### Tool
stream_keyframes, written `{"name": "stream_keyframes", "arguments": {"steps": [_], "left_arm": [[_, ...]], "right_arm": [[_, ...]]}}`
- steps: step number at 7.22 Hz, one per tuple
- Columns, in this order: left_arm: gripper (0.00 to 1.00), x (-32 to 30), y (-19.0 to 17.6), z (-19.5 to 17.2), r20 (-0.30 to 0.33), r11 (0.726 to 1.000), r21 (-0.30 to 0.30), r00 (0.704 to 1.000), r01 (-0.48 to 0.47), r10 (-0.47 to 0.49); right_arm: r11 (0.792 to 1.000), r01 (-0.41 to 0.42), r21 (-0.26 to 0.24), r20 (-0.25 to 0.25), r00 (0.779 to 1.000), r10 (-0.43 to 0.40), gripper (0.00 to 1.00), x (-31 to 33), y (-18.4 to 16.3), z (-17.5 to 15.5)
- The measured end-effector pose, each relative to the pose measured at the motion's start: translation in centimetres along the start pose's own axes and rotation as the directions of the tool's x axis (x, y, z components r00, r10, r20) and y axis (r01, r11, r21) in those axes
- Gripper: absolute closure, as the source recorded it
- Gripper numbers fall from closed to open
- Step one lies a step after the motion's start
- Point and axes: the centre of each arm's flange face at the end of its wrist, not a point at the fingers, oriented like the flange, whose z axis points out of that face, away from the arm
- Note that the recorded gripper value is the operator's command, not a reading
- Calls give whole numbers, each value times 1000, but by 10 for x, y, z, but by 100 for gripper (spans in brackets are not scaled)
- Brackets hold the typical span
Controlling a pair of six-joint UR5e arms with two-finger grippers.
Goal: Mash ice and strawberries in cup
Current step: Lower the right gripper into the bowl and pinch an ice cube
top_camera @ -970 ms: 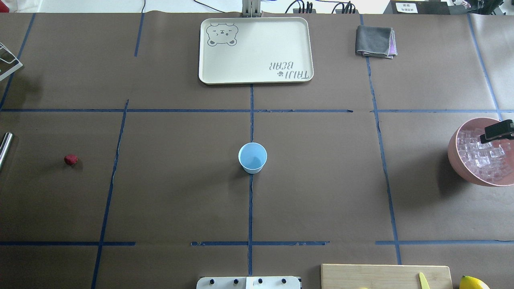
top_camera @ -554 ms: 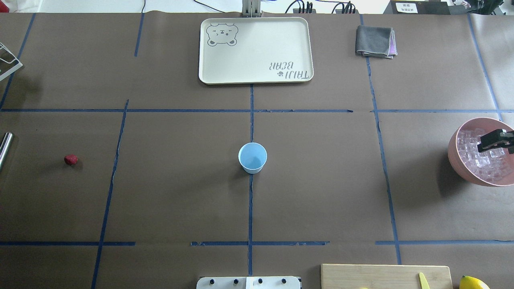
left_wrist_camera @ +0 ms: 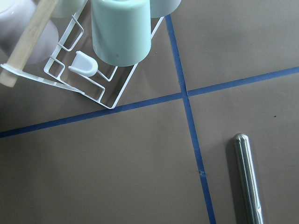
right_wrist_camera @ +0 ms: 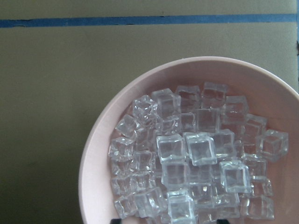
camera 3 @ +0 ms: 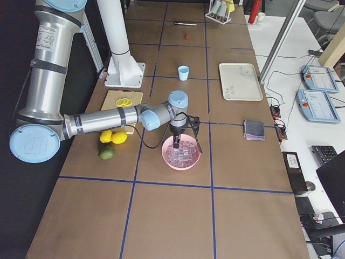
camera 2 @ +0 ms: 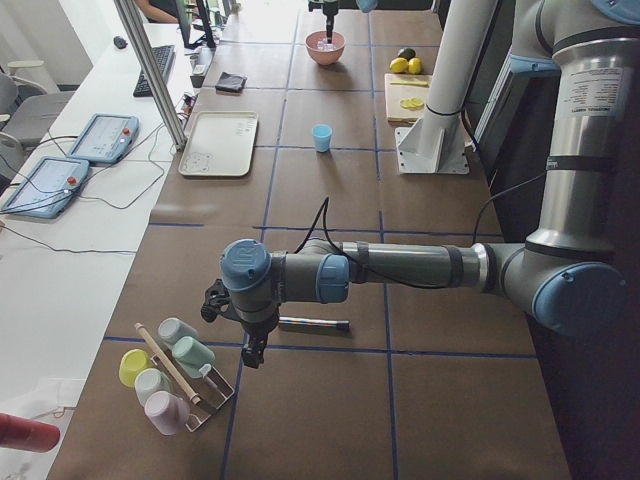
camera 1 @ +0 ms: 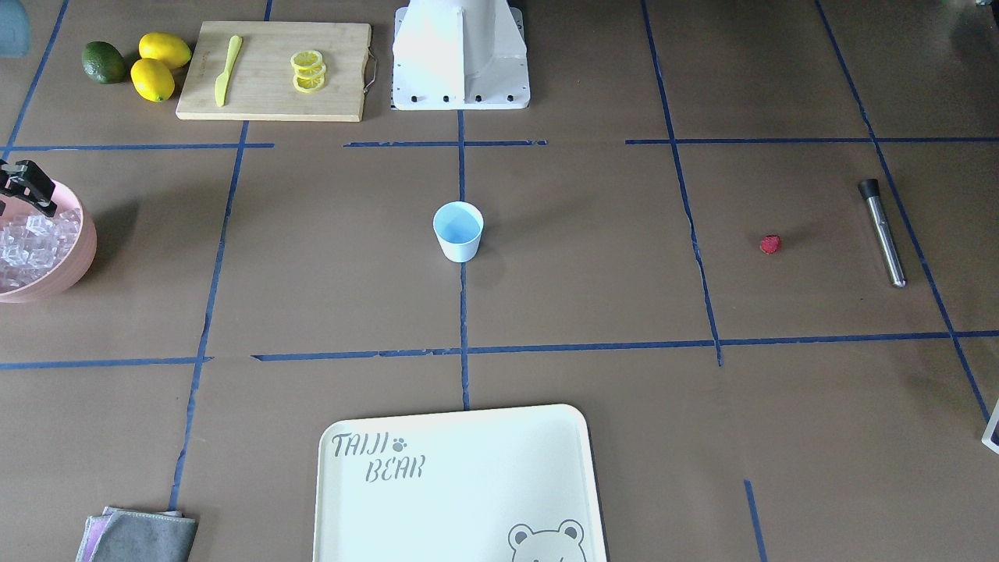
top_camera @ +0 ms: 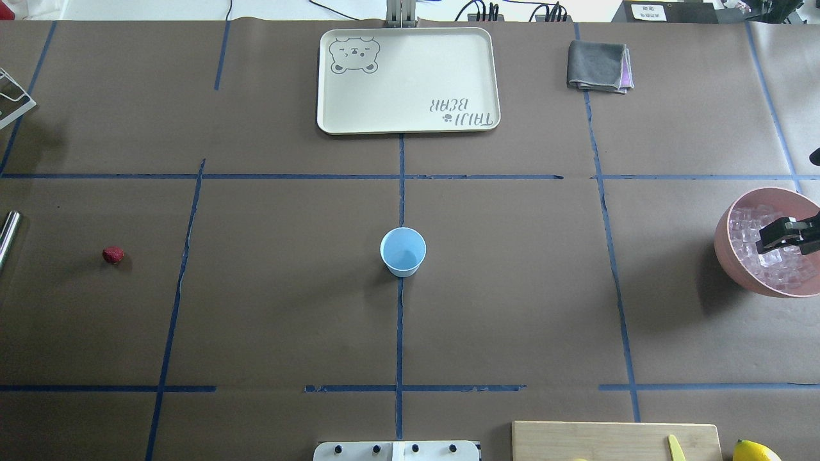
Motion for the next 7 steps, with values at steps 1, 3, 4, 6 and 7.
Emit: {"name": "stream_keyframes", "arguments": {"steps": [1, 3, 4, 6, 7], "left_arm": [[0, 0, 0, 0, 0, 1000, 1, 1000, -1, 1], [0, 0, 0, -2, 1, 1000, 3, 1000, -1, 1], [0, -1, 0, -3, 2, 1000, 6, 1000, -1, 1], [0, 0, -1, -6, 4, 1000, 12, 1000, -2, 2], [0, 1, -1, -8, 5, 1000, 15, 1000, -3, 3]], "right_arm": [[1000, 12, -10, -6, 1000, -12, 27, 3, -1, 6], [999, 31, -32, -18, 999, -32, 29, 8, 0, 19], [998, 38, -42, -21, 999, -39, 29, 8, 1, 23], [997, 47, -59, -25, 999, -48, 30, 6, 3, 31], [997, 48, -65, -27, 998, -50, 30, 6, 3, 35]]}}
